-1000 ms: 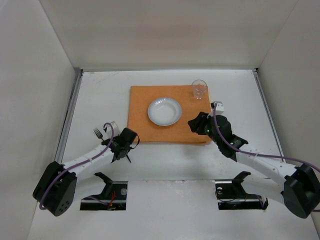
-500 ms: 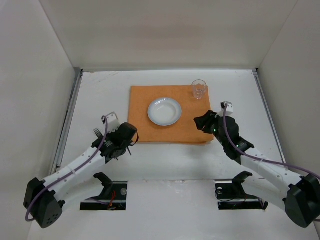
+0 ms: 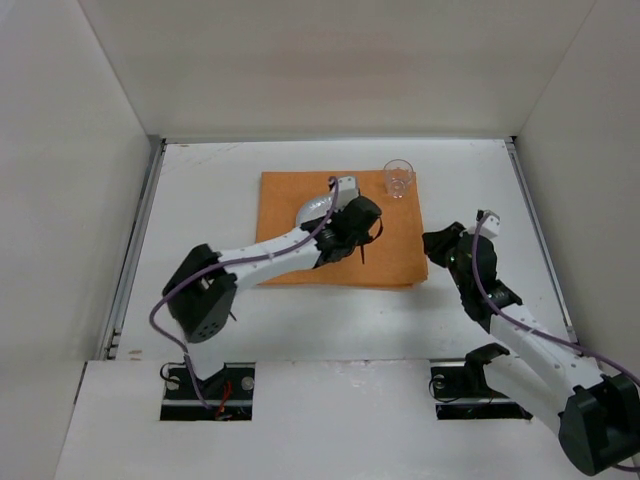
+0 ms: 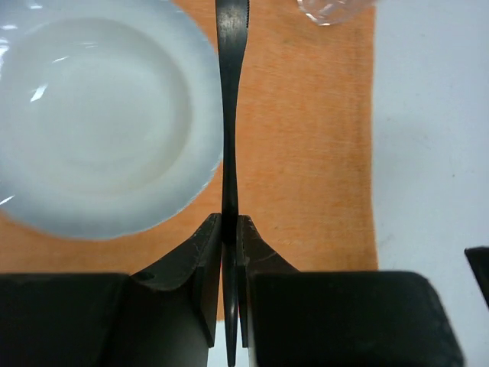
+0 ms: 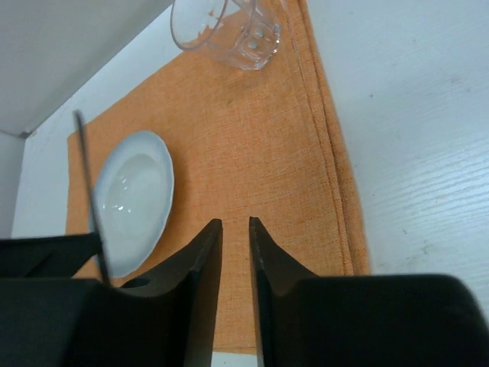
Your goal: Set the dinner table for one person
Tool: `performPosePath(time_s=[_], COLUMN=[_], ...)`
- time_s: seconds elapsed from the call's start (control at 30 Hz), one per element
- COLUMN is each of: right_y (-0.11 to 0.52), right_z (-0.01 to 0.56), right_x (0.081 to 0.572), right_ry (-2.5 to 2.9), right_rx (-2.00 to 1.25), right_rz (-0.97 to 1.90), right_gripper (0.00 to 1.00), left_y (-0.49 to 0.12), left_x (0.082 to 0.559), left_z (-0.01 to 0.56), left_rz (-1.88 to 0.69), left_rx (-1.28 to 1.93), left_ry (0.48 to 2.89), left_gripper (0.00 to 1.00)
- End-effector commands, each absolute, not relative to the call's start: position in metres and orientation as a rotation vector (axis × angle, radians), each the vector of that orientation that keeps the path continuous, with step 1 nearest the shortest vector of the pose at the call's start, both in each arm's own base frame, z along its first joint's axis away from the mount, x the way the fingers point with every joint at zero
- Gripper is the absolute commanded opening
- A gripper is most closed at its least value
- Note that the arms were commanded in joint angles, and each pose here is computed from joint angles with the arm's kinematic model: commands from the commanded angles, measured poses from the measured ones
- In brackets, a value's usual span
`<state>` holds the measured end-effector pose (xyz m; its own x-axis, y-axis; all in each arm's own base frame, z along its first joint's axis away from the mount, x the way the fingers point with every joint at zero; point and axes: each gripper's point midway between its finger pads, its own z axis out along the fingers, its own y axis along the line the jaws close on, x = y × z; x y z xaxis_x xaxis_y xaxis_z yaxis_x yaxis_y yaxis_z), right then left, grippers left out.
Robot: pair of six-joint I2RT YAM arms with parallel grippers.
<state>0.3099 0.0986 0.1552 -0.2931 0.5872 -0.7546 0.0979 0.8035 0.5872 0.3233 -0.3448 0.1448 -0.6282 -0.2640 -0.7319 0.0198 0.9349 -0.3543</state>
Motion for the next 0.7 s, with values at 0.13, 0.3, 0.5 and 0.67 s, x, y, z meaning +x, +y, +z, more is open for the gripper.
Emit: performPosePath(time_s=[0.13,0.3,0.5,0.67], right_y=[0.099,0.095,0.096,0.098], right_z=[0.165,0.172,0.168,0.165], right_x=[0.311,0.307,0.309,0.31], right_ry=[1.776,1.746,1.761,1.771], right_rx=[0.546,0.555,0.557,0.556], right_rz=[0.564,0.584,0.587,0.593], right_gripper=[0.4,0.46,0.47,0.48], left_y=[-0.418,-0.434,-0.439,-0.441], left_x=[0.358,0.372,0.384,0.391], left_z=[0.15,0.125,0.102,0.087], left_rz=[-0.583,-0.581,-0.556,-0.554], left_rx=[-0.146,-0.153,-0.153,-0.153], left_ry=[2.181,2.214,2.246,2.268], left_gripper=[0.01,0.01,0.01,0.02])
